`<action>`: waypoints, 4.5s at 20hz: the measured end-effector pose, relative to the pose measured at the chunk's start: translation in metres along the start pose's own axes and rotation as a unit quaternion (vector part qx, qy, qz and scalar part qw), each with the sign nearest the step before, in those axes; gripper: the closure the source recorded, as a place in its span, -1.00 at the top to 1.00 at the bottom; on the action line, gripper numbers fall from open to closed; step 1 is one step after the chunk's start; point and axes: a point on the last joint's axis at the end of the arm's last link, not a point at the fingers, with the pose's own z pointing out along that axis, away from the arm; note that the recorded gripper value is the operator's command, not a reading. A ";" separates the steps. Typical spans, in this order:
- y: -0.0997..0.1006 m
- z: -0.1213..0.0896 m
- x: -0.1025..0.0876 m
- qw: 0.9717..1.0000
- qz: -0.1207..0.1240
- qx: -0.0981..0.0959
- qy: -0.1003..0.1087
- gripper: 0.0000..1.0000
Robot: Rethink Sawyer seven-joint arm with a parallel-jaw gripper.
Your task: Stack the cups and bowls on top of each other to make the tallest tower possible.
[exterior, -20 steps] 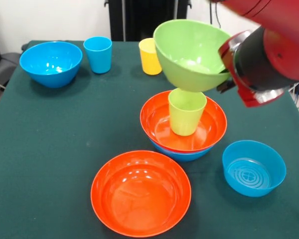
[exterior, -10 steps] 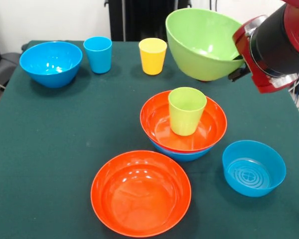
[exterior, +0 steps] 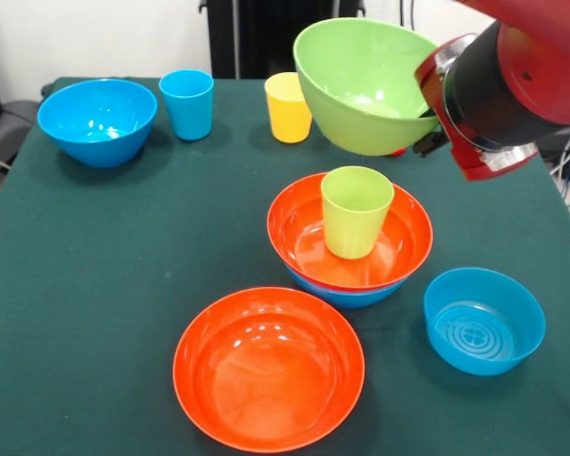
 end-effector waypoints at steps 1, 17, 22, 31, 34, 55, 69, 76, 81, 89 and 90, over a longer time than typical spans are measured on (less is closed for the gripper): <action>0.000 0.001 -0.001 1.000 0.000 0.000 0.001 -1.00; 0.003 0.017 -0.007 1.000 -0.012 -0.005 0.004 -1.00; 0.007 0.022 -0.011 1.000 -0.015 -0.018 -0.006 -1.00; 0.011 0.036 -0.019 0.999 -0.013 -0.030 -0.005 -1.00; 0.011 0.039 -0.020 0.999 -0.014 -0.030 -0.005 -1.00; 0.014 0.042 -0.016 0.999 -0.018 -0.031 0.000 -1.00; 0.016 0.040 -0.011 0.999 -0.021 -0.031 -0.002 -1.00; 0.019 0.040 -0.006 0.999 -0.025 -0.031 -0.005 -1.00; 0.019 0.040 -0.006 0.999 -0.026 -0.032 -0.006 -1.00; 0.020 0.039 -0.004 0.999 -0.027 -0.031 -0.006 -1.00; 0.020 0.039 -0.004 0.999 -0.027 -0.031 -0.006 -1.00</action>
